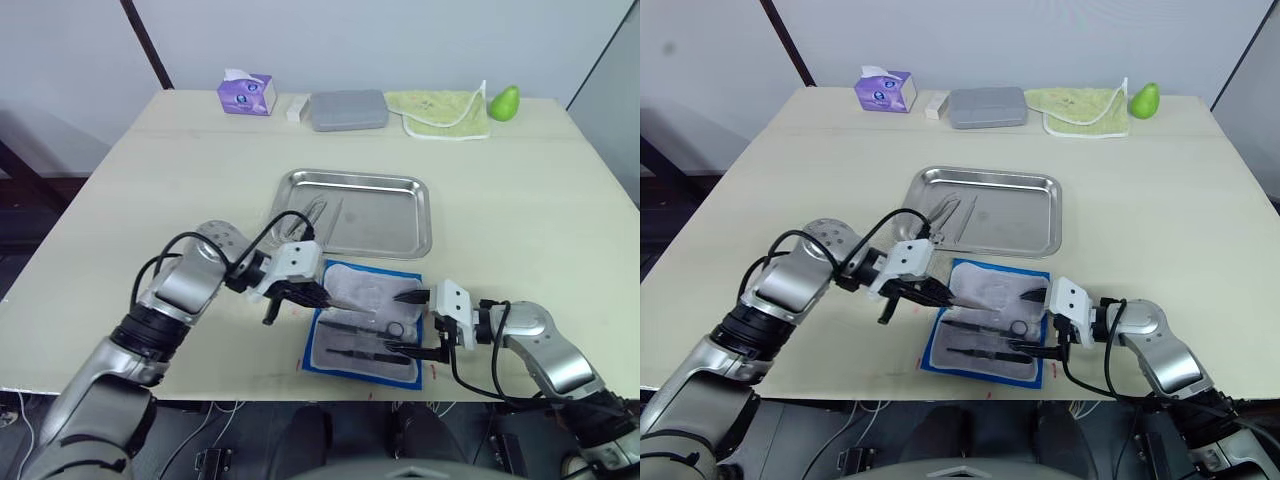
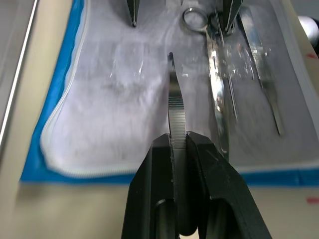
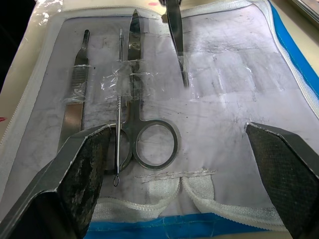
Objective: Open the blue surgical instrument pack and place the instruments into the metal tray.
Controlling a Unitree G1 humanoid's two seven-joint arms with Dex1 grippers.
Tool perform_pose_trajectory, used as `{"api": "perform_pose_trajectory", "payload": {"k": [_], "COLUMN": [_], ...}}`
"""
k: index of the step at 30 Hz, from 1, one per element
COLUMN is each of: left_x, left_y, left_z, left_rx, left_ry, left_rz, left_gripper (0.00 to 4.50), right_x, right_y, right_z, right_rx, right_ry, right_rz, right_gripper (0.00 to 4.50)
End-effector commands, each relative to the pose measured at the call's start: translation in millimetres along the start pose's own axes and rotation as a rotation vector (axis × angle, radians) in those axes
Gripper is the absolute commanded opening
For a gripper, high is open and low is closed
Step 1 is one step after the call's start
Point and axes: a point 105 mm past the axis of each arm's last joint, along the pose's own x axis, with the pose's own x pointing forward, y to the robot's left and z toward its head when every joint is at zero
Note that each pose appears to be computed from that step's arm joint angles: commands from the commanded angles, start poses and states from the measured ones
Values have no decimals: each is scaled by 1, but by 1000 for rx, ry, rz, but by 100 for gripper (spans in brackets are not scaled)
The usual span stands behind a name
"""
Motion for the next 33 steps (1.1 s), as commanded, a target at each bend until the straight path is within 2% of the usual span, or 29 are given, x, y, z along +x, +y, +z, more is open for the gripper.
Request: {"api": "perform_pose_trajectory", "payload": {"k": [1, 8, 10, 13, 16, 20, 21, 26, 29, 33], "left_x": [-24, -52, -64, -71, -68, -57, -53, -33, -22, -10], "left_y": [0, -2, 2, 16, 25, 44, 54, 86, 96, 111], "left_z": [3, 4, 13, 26, 40, 56, 61, 70, 76, 67], "left_rx": [37, 49, 35, -88, -233, -380, -412, -566, -552, -672], "left_ry": [-5, -31, -108, -237, -345, -414, -431, -434, -391, -338], "left_rz": [42, 96, 163, 322, 419, 560, 638, 886, 1007, 1115], "left_gripper": [4, 4, 4, 4, 4, 4, 4, 4, 4, 4], "right_x": [5, 3, 2, 0, -2, -4, -5, -9, -12, -14], "right_y": [19, 17, 16, 17, 17, 16, 16, 16, 17, 16], "right_z": [-51, -52, -53, -54, -55, -54, -54, -52, -54, -53], "right_rx": [144, 142, 142, 145, 146, 144, 143, 145, 131, 137], "right_ry": [167, 166, 165, 166, 168, 171, 173, 180, 203, 202], "right_rz": [51, 53, 53, 53, 55, 60, 62, 70, 89, 87], "right_gripper": [450, 450, 450, 450, 450, 450, 450, 450, 450, 450]}}
